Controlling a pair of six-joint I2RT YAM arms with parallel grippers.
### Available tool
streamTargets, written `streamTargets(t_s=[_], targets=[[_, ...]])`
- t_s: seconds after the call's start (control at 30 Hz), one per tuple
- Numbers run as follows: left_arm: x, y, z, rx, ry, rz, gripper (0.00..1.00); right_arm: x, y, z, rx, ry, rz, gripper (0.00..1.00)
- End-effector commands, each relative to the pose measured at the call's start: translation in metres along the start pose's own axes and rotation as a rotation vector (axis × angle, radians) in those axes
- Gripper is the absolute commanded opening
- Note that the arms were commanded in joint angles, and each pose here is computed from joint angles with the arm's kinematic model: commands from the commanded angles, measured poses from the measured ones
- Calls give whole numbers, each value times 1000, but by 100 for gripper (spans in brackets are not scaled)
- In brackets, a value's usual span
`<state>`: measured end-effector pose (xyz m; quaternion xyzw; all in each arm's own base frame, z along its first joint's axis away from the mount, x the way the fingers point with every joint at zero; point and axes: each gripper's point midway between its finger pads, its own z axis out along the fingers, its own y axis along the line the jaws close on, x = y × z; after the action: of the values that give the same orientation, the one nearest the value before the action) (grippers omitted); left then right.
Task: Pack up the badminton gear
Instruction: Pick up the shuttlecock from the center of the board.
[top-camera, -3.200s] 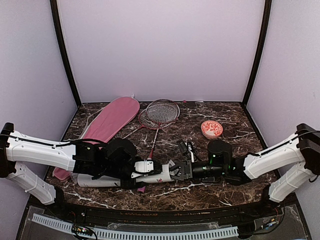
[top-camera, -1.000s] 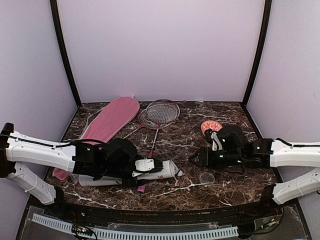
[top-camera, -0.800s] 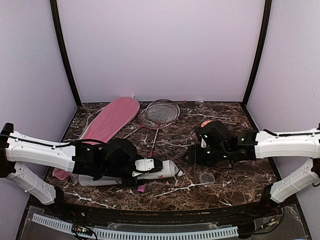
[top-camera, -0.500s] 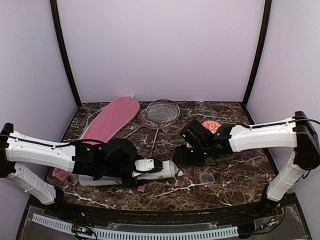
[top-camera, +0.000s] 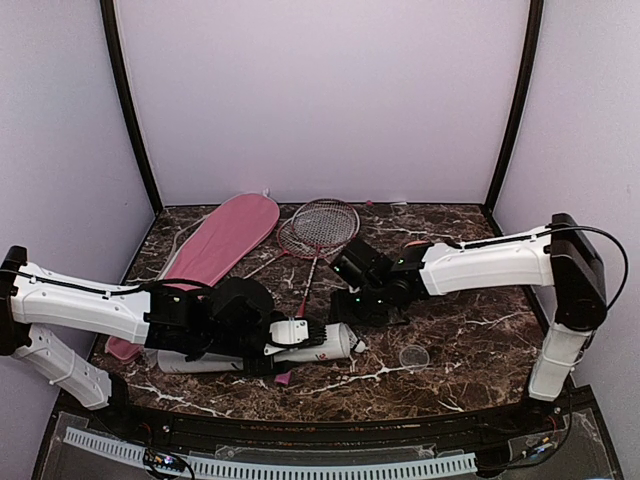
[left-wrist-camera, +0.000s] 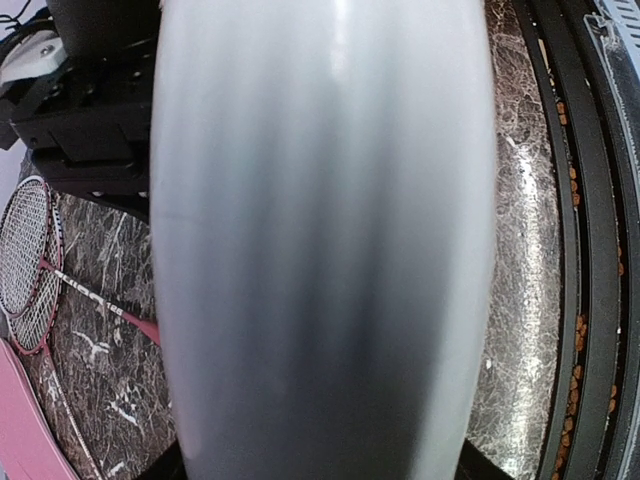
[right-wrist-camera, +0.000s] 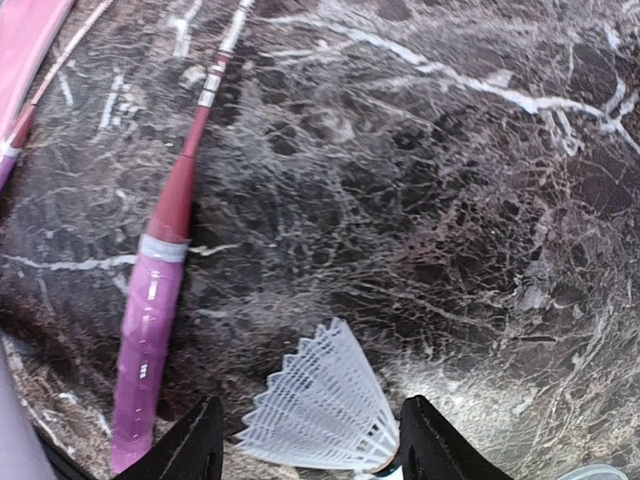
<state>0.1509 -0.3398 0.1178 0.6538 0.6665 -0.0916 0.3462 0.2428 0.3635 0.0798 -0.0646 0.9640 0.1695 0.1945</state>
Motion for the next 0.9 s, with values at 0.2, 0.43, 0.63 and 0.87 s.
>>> streamTargets(t_s=[0.2, 0.43, 0.63, 0.87], targets=[[-11, -2, -8, 13, -40, 2, 62, 13, -2, 9, 67, 50, -91, 55], [-10, -2, -7, 13, -36, 3, 62, 29, -7, 0, 106, 86, -136, 45], [-11, -3, -7, 15, -37, 4, 62, 44, -24, -11, 161, 111, -141, 43], [-11, -4, -6, 19, -36, 6, 62, 49, -38, -25, 228, 106, -145, 41]])
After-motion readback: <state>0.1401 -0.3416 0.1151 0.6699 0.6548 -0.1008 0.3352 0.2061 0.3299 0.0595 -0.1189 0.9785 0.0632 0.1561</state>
